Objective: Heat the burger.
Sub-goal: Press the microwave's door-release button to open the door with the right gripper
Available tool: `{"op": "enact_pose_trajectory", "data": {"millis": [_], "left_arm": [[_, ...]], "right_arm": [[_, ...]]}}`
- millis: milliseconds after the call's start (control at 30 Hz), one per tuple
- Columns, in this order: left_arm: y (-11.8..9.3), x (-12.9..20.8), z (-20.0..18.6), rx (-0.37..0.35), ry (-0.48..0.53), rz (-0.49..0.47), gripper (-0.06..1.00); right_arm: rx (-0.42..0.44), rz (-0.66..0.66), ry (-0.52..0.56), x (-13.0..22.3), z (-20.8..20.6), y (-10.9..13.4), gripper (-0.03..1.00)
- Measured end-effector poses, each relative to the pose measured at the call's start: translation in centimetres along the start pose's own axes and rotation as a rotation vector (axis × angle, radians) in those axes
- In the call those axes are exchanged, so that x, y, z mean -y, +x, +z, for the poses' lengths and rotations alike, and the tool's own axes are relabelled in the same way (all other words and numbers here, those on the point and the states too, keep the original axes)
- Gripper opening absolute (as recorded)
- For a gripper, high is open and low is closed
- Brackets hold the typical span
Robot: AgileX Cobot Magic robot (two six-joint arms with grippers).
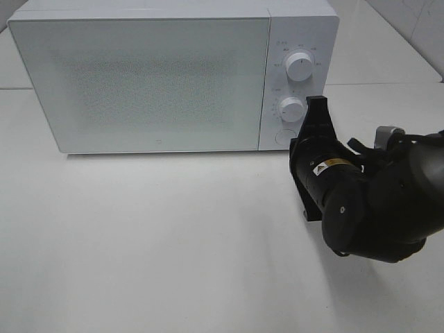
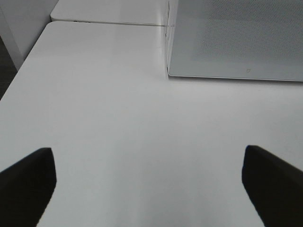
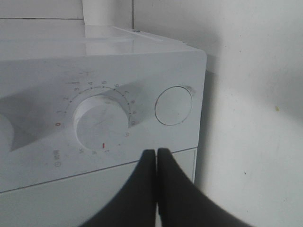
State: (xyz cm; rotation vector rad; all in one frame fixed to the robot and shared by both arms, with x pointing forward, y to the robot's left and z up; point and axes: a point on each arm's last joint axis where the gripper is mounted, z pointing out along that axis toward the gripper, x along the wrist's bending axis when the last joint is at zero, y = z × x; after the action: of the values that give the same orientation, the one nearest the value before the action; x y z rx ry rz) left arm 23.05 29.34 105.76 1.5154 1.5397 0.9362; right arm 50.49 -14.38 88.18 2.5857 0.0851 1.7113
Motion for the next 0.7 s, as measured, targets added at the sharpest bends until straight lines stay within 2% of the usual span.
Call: {"op": "enact_pose_trajectory", "data": {"millis": [300,700], "left_arm": [[0.0,0.0,0.0,0.000,0.000,0.000,0.99],[0.0,0.0,0.0,0.000,0.000,0.000,0.99]], "right_arm": [[0.026,0.010,-0.004,0.9,1.8,-0.9,0.03],[0.030,0.045,-0.029,0.7,4.9,-0.5,0.03]]}}
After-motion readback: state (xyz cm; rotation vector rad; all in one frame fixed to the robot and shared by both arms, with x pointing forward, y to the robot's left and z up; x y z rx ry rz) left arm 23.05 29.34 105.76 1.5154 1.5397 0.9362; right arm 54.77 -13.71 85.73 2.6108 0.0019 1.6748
